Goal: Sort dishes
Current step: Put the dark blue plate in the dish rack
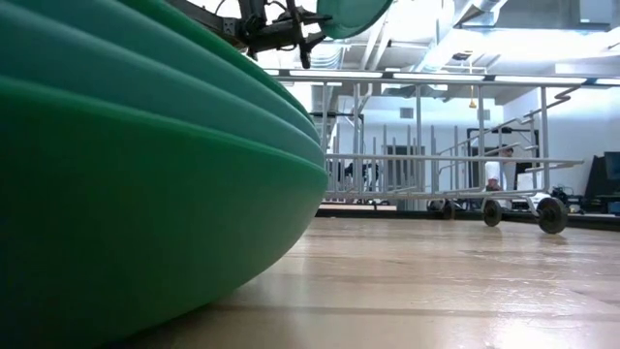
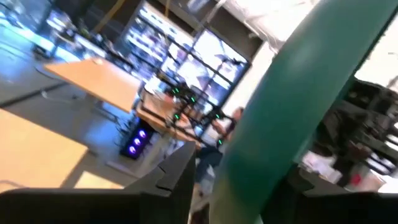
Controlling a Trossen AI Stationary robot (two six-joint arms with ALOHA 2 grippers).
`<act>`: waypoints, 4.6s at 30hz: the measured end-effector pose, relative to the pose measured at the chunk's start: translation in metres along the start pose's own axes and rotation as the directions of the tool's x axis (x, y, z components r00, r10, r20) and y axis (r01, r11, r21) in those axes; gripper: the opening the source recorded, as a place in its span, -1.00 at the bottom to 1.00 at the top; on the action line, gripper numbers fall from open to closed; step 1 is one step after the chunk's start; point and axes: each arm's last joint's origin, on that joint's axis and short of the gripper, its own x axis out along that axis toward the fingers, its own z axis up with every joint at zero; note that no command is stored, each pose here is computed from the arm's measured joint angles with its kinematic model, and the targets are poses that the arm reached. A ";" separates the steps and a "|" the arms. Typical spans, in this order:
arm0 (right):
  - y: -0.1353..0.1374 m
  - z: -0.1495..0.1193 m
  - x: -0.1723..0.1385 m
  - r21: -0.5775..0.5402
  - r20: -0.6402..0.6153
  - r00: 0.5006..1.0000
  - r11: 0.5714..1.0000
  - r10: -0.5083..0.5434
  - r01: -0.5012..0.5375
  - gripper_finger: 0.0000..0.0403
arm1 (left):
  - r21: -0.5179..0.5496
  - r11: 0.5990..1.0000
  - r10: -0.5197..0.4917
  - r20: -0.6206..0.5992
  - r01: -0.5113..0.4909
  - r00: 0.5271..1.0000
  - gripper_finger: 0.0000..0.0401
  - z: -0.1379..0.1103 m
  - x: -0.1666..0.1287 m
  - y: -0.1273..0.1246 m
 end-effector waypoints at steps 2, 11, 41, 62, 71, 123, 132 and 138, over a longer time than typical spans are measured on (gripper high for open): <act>-0.001 0.000 0.001 -0.001 -0.004 1.000 1.000 -0.024 0.024 -0.66 | -0.009 1.000 0.013 -0.018 -0.013 1.000 -0.27 0.002 -0.009 0.005; -0.008 0.000 0.008 -0.049 -0.009 0.995 0.994 -0.103 0.102 -0.88 | -0.146 0.988 0.048 -0.040 -0.054 0.998 -0.26 0.019 -0.051 0.019; 0.028 -0.004 0.081 -0.566 -0.075 0.811 0.694 -0.580 0.444 -0.88 | 0.087 0.950 0.298 0.039 -0.300 0.954 -0.34 0.071 -0.104 -0.146; -0.102 0.019 0.039 -0.253 -0.074 0.711 0.703 -0.699 0.665 -0.88 | 0.120 0.891 0.447 -0.054 -0.439 0.893 -0.34 0.053 -0.117 -0.190; -0.101 -0.043 0.019 0.076 -0.396 0.799 0.851 -0.453 0.520 -0.88 | 0.164 0.860 0.493 -0.028 -0.482 0.870 -0.34 0.053 -0.116 -0.188; -0.033 -0.140 0.100 -0.417 -0.406 0.760 0.843 -0.508 0.341 -0.88 | 0.212 0.823 0.542 -0.012 -0.527 0.840 -0.34 0.048 -0.105 -0.188; -0.028 -0.151 0.105 -0.445 -0.417 0.744 0.831 -0.522 0.333 -0.88 | 0.216 0.616 0.784 -0.257 -0.757 0.565 -0.34 0.015 -0.118 -0.161; -0.023 -0.156 0.106 -0.452 -0.421 0.745 0.832 -0.517 0.323 -0.88 | 0.254 0.484 0.797 -0.522 -0.837 0.303 -0.34 -0.017 -0.127 -0.123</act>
